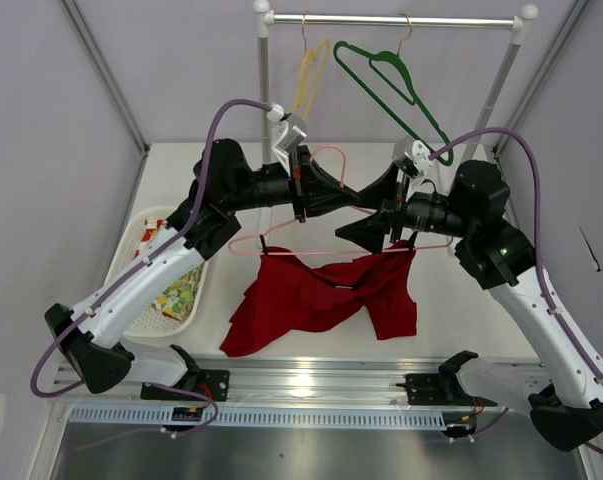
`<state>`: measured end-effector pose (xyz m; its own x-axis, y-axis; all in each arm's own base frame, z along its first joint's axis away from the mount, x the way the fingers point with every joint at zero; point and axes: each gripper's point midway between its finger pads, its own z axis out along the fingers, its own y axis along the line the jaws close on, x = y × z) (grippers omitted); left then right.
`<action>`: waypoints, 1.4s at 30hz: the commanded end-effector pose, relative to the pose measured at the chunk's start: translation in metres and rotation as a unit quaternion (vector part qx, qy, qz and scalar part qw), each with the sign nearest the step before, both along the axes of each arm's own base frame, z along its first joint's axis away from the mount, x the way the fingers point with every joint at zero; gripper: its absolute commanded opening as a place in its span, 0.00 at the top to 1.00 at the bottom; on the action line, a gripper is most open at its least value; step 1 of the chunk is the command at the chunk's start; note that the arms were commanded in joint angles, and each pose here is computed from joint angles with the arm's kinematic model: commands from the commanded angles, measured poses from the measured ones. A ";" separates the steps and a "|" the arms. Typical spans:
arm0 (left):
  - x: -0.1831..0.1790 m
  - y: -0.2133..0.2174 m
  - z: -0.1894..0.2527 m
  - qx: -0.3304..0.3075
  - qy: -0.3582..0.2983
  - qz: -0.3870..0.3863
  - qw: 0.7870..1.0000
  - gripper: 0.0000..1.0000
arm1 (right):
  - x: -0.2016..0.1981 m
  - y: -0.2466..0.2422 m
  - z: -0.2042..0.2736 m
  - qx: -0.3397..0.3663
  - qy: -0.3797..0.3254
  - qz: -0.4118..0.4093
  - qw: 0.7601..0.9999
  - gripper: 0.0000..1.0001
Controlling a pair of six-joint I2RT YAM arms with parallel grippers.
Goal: Place the skirt on the hanger
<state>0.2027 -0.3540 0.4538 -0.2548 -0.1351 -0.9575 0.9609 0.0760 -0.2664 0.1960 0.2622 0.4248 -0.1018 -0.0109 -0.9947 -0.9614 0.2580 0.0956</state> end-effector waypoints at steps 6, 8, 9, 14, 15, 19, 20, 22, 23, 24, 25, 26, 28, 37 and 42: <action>-0.001 0.000 0.051 -0.074 -0.033 -0.011 0.997 1.00 | -0.006 0.000 0.020 0.061 -0.023 -0.009 0.998 0.44; -0.002 0.000 0.051 -0.075 -0.035 -0.012 0.997 1.00 | -0.002 -0.002 0.019 0.063 -0.022 -0.026 0.997 0.57; -0.003 0.001 0.052 -0.076 -0.036 -0.013 0.996 1.00 | -0.003 -0.004 0.021 0.065 -0.025 -0.029 0.997 0.68; -0.004 0.001 0.055 -0.080 -0.041 -0.015 0.996 1.00 | -0.005 -0.008 0.021 0.066 -0.018 -0.041 0.997 1.00; -0.003 0.000 0.054 -0.080 -0.040 -0.015 0.996 1.00 | -0.007 -0.010 0.022 0.068 -0.020 -0.042 0.997 1.00; -0.002 0.000 0.055 -0.085 -0.042 -0.016 0.995 1.00 | -0.016 -0.018 0.031 0.080 -0.027 -0.050 0.995 1.00; -0.002 0.000 0.057 -0.088 -0.043 -0.013 0.995 0.98 | -0.017 -0.019 0.032 0.082 -0.028 -0.053 0.995 1.00; 0.002 -0.001 0.057 -0.090 -0.039 -0.005 0.995 0.93 | -0.019 -0.023 0.035 0.083 -0.028 -0.062 0.994 1.00; 0.002 -0.001 0.057 -0.090 -0.038 -0.004 0.995 0.85 | -0.021 -0.026 0.038 0.084 -0.030 -0.067 0.994 1.00; 0.005 -0.001 0.058 -0.094 -0.040 0.003 0.995 0.81 | -0.022 -0.028 0.037 0.083 -0.028 -0.070 0.994 1.00; 0.008 0.000 0.059 -0.096 -0.040 0.010 0.995 0.76 | -0.023 -0.030 0.040 0.084 -0.028 -0.074 0.993 1.00; 0.009 0.001 0.061 -0.099 -0.042 0.015 0.994 0.68 | -0.023 -0.033 0.042 0.086 -0.029 -0.084 0.992 1.00; 0.012 0.002 0.063 -0.105 -0.044 0.028 0.993 0.59 | -0.023 -0.038 0.044 0.085 -0.027 -0.096 0.991 1.00; 0.024 0.013 0.074 -0.119 -0.059 0.085 0.988 0.46 | -0.025 -0.068 0.048 0.066 -0.025 -0.173 0.982 1.00; 0.052 0.030 0.076 -0.128 -0.048 0.181 0.974 0.41 | -0.031 -0.098 0.054 0.049 0.000 -0.242 0.969 1.00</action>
